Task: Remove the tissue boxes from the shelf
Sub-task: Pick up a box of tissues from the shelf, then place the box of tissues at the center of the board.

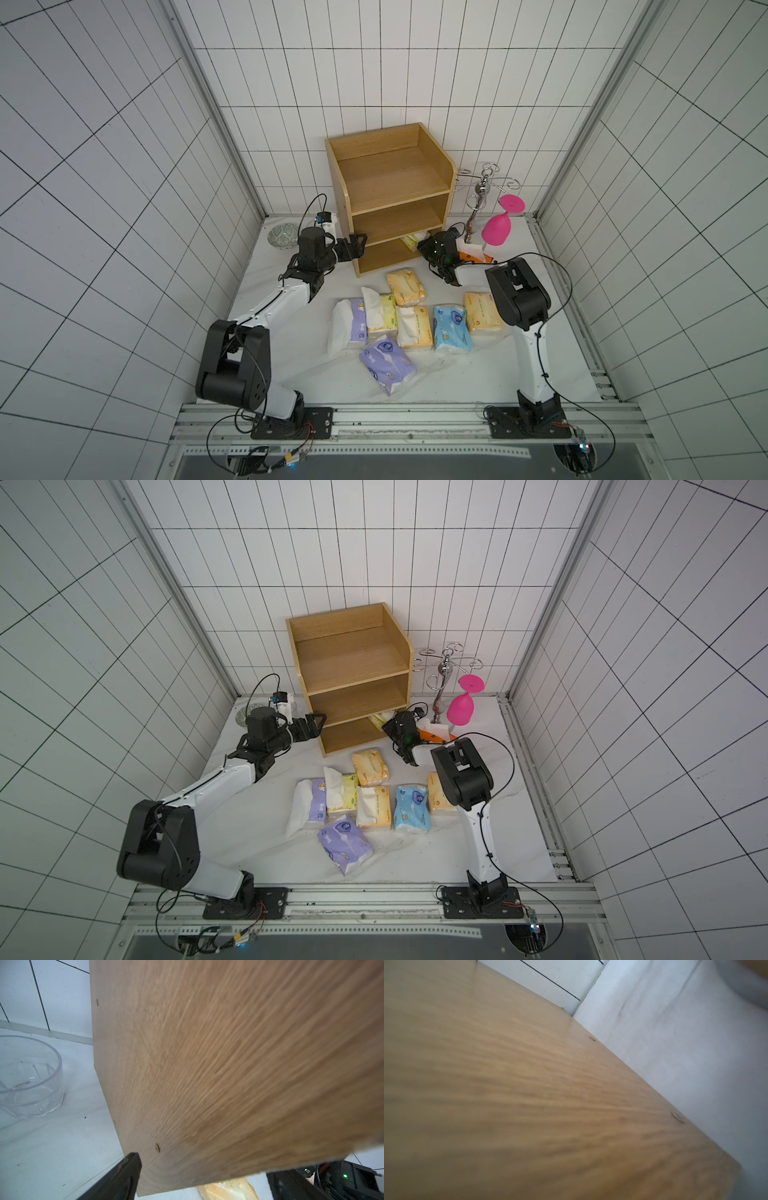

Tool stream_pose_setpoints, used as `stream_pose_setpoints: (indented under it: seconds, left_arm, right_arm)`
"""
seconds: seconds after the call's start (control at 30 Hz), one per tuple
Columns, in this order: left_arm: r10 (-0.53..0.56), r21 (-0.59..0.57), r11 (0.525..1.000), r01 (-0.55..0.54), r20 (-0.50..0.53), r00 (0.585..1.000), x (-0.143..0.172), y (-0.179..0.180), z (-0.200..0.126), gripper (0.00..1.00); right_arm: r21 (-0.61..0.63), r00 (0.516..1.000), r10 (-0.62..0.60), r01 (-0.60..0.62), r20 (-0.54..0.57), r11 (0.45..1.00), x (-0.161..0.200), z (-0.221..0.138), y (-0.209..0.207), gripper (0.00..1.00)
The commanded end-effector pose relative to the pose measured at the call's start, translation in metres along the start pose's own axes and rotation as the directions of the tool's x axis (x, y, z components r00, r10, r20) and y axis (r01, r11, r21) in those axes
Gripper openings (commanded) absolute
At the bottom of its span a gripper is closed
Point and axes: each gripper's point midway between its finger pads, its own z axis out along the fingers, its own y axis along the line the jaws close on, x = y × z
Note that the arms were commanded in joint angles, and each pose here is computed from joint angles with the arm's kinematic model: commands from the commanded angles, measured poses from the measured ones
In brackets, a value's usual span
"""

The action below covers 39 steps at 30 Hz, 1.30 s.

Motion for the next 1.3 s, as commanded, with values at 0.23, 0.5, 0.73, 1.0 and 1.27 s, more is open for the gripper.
stream_pose_setpoints:
  seconds: [0.23, 0.5, 0.73, 1.0, 1.27]
  left_arm:
    - [0.016, 0.029, 0.999, -0.017, 0.018, 1.000, -0.008, -0.008, -0.006, 0.97]
    - [-0.004, 0.039, 0.999, 0.004, 0.015, 1.000, -0.008, -0.012, -0.004, 0.96]
    - [-0.008, 0.023, 1.000, 0.007, 0.005, 1.000, -0.003, -0.018, -0.007, 0.96]
    - [0.005, 0.019, 1.000, -0.005, 0.010, 1.000, -0.002, -0.037, -0.016, 0.96]
    - [-0.017, -0.003, 1.000, 0.017, 0.038, 0.999, -0.002, -0.043, -0.033, 0.96]
  right_arm:
    - [-0.001, 0.992, -0.067, 0.067, -0.106, 0.998, 0.026, -0.058, 0.008, 0.00]
    - [0.053, 0.976, -0.112, 0.123, -0.186, 0.991, 0.049, -0.097, -0.012, 0.00]
    - [0.166, 0.972, -0.144, 0.176, -0.187, 0.970, 0.054, -0.134, -0.048, 0.00]
    - [0.221, 0.971, -0.154, 0.193, -0.181, 0.956, 0.060, -0.172, -0.074, 0.10]
    - [0.245, 0.963, -0.196, 0.238, -0.185, 0.940, 0.059, -0.206, -0.087, 0.23]
